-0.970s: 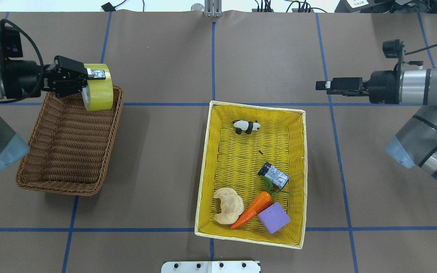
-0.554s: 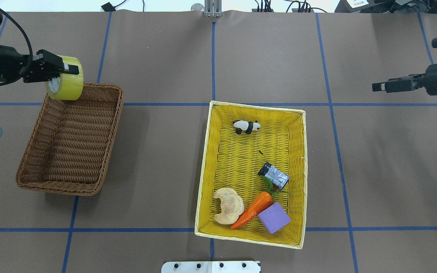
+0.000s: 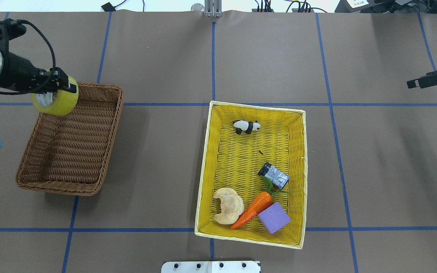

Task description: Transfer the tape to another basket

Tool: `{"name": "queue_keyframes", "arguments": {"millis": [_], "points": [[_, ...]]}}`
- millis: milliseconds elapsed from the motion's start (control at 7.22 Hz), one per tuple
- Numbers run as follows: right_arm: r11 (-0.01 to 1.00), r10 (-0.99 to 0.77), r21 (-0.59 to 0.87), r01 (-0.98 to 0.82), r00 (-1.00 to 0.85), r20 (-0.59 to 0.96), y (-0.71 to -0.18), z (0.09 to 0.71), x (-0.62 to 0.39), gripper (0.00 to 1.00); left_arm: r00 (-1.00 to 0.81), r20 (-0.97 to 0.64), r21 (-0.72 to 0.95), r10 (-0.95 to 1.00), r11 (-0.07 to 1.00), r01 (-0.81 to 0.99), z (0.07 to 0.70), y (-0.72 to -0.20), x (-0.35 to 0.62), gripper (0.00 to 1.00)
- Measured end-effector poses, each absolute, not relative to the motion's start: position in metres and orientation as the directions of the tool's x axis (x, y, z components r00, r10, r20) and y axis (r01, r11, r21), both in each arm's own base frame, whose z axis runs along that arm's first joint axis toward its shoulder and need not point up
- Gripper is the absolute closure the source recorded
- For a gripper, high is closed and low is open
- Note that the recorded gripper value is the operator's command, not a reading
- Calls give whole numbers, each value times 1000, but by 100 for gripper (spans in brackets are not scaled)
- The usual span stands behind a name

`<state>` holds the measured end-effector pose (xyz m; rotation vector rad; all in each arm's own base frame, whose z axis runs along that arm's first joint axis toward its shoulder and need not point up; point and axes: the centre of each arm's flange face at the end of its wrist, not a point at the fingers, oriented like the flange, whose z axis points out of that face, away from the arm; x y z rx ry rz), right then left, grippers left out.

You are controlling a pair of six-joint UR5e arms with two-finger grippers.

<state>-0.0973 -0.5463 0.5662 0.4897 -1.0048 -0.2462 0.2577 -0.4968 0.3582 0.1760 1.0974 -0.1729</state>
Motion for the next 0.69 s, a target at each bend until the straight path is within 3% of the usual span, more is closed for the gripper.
{"name": "queue_keyframes", "arguments": {"millis": [277, 693], "points": [[893, -397, 447, 46, 547, 737, -551, 583, -85, 1, 593, -802, 29, -74, 986, 161, 346, -467, 297, 100], [918, -382, 370, 143, 577, 722, -559, 580, -70, 1, 675, -738, 48, -9, 997, 66, 363, -475, 324, 100]]}}
